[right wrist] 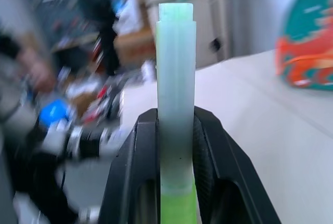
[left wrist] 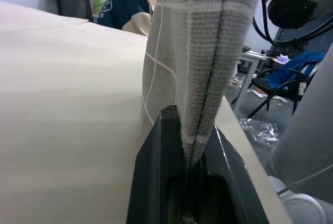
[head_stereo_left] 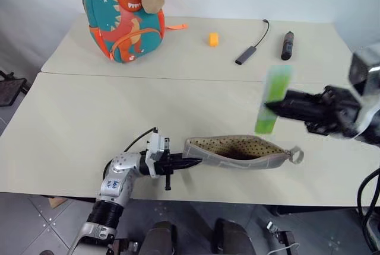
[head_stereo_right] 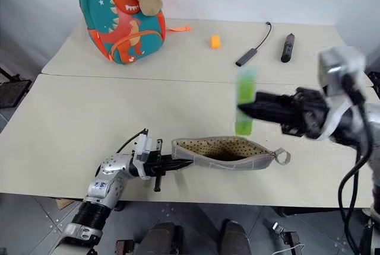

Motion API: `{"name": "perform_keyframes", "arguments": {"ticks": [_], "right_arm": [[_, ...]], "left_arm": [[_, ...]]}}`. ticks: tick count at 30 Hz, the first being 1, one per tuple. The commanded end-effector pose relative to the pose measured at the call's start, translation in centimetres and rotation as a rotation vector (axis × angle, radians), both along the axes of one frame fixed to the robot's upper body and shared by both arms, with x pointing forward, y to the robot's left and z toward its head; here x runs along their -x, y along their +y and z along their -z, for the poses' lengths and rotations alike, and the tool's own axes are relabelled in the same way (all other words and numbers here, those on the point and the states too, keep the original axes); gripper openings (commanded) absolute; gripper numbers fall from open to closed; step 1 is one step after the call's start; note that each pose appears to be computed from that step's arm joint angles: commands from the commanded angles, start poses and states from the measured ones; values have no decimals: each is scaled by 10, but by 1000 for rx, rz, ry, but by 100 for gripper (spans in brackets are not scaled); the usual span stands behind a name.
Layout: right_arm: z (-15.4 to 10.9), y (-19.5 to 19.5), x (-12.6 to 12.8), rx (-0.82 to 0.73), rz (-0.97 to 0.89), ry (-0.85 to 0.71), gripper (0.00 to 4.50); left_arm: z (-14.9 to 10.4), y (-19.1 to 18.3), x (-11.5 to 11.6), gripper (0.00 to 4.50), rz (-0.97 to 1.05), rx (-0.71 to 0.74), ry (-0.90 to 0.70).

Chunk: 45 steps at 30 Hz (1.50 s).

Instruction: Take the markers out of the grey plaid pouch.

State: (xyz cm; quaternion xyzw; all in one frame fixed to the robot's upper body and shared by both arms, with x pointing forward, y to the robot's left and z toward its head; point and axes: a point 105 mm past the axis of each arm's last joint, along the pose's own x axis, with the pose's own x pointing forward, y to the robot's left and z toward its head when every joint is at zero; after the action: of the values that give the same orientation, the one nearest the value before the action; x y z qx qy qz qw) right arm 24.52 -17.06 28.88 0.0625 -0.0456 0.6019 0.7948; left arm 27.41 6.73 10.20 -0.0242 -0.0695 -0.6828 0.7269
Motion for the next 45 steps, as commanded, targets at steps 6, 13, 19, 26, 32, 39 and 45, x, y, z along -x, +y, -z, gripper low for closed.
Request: {"name": "perform_keyframes", "arguments": {"ticks": [6, 13, 19, 26, 32, 39, 45], "right_arm": [[94, -131, -29, 516, 624, 399, 42], [140, -158, -40, 651, 784, 476, 42], [138, -157, -51, 622, 798, 377, 206], [89, -164, -48, 571, 793, -53, 441], [22, -112, -38, 301, 577, -264, 404], [27, -19, -9, 408, 94, -232, 178], [61, 11, -5, 545, -49, -343, 6]], "left_arm": [[0, -7, 4, 0, 34, -6, -74], [-1, -11, 3, 0, 30, -9, -94], [-3, -9, 1, 0, 0, -7, -107], [-5, 2, -7, 0, -76, -11, -125], [-5, 5, -13, 0, -99, -33, -183], [-8, 1, -20, 0, -135, -9, -211], [-3, -3, -14, 0, -125, -1, -192]]}}
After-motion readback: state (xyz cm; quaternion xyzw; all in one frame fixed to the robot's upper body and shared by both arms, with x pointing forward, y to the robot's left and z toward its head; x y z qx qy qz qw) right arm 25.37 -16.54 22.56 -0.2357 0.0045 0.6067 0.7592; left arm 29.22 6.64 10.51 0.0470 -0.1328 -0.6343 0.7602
